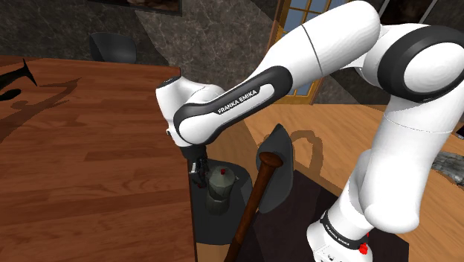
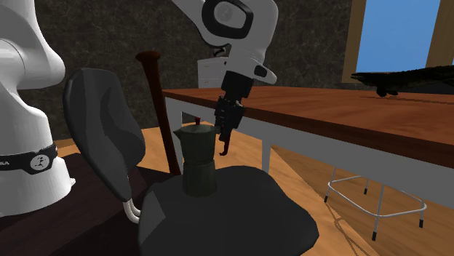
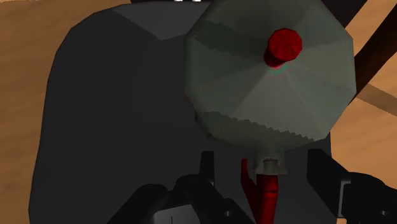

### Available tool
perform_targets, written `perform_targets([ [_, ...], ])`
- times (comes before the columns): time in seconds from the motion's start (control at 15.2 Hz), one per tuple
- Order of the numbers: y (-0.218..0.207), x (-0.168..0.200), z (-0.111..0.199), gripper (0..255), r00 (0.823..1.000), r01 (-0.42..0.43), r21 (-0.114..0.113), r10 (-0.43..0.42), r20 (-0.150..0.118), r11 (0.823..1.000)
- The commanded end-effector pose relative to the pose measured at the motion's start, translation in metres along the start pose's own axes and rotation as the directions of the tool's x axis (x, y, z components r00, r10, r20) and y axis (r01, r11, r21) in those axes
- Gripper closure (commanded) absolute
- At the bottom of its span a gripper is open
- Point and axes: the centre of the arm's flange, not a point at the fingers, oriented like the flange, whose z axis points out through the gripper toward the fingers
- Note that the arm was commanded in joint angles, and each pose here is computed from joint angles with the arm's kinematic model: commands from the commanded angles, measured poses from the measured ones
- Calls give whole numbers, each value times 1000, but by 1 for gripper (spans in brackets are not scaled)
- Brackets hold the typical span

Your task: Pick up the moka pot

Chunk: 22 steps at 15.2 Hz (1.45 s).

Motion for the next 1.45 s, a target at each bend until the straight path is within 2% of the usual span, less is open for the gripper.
perform_targets([
  [0.0, -3, 3, 7, 255, 1000, 2, 3, -2, 0, 1000],
  [0.26, 0, 1, 6, 255, 1000, 2, 3, -2, 0, 1000],
  [1.25, -4, -25, -69, 255, 1000, 2, 3, -2, 0, 1000],
  [1.39, -4, -25, -69, 255, 1000, 2, 3, -2, 0, 1000],
])
